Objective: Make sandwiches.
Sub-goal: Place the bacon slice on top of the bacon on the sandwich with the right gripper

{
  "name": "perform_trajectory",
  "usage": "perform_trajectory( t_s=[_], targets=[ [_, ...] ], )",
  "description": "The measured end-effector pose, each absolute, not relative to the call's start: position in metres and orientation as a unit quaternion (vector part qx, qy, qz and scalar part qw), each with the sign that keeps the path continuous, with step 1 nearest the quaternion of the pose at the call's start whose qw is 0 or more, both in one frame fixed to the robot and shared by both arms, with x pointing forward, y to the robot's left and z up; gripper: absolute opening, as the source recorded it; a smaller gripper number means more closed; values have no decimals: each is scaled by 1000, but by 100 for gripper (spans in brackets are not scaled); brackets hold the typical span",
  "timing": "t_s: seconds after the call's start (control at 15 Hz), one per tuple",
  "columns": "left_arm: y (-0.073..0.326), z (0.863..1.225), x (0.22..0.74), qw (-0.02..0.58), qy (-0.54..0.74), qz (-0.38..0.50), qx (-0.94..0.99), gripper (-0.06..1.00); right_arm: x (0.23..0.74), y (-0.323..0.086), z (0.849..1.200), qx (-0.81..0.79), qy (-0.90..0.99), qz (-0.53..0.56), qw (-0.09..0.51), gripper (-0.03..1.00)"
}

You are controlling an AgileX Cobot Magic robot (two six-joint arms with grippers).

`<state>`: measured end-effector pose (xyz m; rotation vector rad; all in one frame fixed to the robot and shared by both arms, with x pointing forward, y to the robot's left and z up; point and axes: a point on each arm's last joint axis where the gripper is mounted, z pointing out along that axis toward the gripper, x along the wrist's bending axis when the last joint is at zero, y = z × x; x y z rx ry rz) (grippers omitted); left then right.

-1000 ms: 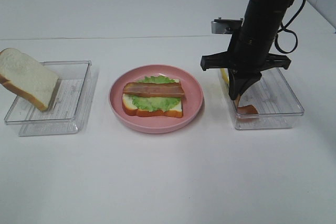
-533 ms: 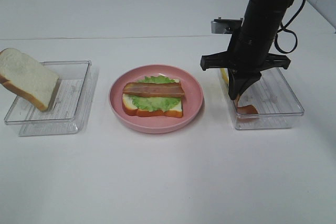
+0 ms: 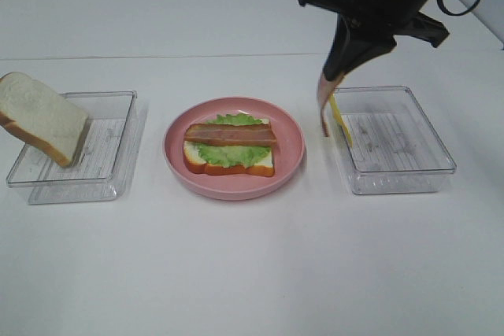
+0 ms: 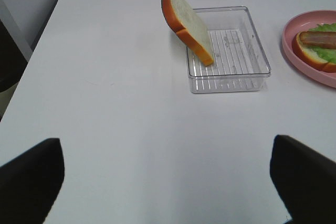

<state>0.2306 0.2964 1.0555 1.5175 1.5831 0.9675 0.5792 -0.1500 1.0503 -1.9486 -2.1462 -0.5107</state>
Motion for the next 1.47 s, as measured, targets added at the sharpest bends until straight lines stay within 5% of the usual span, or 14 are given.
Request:
perform_trajectory(
  t_s=[0.27, 0.67, 1.07, 1.47],
  targets=[
    [296, 1055, 231, 364, 615, 376, 590, 99, 591, -121, 1065, -613, -703, -307, 191, 2],
    [296, 1055, 231, 364, 615, 376, 590, 99, 629, -36, 997, -562, -707, -328, 279, 2],
    [296, 1055, 231, 364, 615, 376, 590, 99, 649, -26, 946, -585, -707, -281, 280, 2],
    [296, 1055, 231, 364, 615, 376, 590, 99, 660, -59, 929, -622, -727, -203, 209, 2]
  ],
)
